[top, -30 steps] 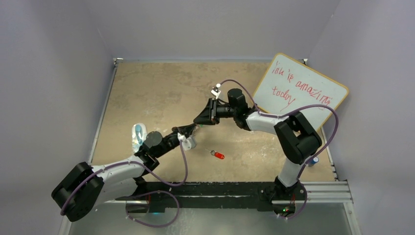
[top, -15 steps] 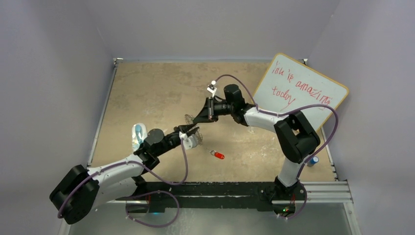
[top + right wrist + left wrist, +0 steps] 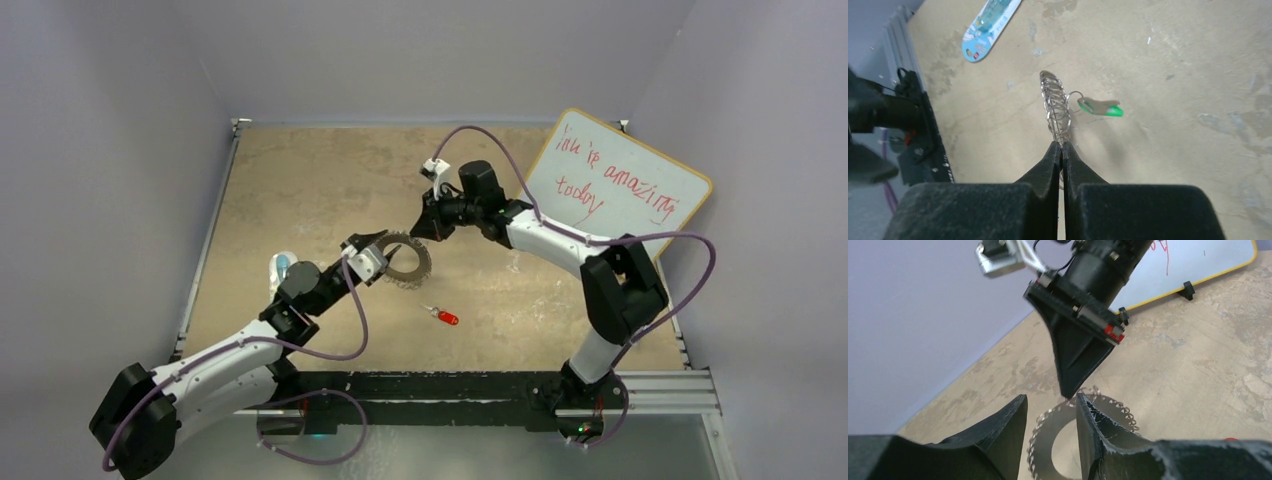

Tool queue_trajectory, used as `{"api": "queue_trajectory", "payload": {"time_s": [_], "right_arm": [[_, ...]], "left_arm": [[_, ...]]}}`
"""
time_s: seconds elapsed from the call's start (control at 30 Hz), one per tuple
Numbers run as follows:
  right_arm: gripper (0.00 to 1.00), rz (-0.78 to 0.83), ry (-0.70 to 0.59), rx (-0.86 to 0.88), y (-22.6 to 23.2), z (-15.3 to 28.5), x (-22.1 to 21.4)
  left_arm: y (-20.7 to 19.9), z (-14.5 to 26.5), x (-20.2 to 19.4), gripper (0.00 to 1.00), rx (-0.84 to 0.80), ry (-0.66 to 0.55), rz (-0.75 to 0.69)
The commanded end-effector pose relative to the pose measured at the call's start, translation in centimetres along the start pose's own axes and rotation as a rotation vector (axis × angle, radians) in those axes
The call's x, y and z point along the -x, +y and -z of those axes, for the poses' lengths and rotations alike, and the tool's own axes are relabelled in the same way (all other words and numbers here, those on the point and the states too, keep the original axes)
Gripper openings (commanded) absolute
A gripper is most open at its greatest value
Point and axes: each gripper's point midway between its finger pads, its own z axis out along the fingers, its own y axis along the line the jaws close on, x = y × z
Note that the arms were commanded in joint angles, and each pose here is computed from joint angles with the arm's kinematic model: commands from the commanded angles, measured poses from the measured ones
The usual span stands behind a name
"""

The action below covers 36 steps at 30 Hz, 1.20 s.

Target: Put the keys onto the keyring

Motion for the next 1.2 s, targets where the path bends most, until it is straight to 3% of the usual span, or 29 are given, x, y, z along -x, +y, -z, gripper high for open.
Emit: {"api": "queue_trajectory", "payload": {"time_s": [0.0, 0.37, 0.63, 0.93, 1.17], "right_arm": [[0.00, 0.271, -0.127, -0.030, 0.6, 2.2, 2.8], [0.00, 0.598, -0.344, 0.016, 4.3, 6.2, 5.4], [0.00, 0.506, -0.277, 0.029, 3.0, 4.9, 1.6], [0.00, 0.509, -0.456, 0.151, 6.2, 6.6, 1.8], [0.00, 0.567, -0.514, 0.261, 8.8, 7.9, 1.6]], "left_arm": [[0.5, 1.0, -0.6, 0.39, 0.067, -0.007, 0.055], [0.3, 0.7, -0.3, 0.39, 0.043, -0.043, -0.024], [-1.6, -0.4, -1.7, 0.38, -0.053, -0.024, -0.037], [-3.6, -0.5, -1.6, 0.33, -0.151, -0.061, -0.005], [-4.2, -0.4, -1.2, 0.33, -0.165, -0.102, 0.048]]}}
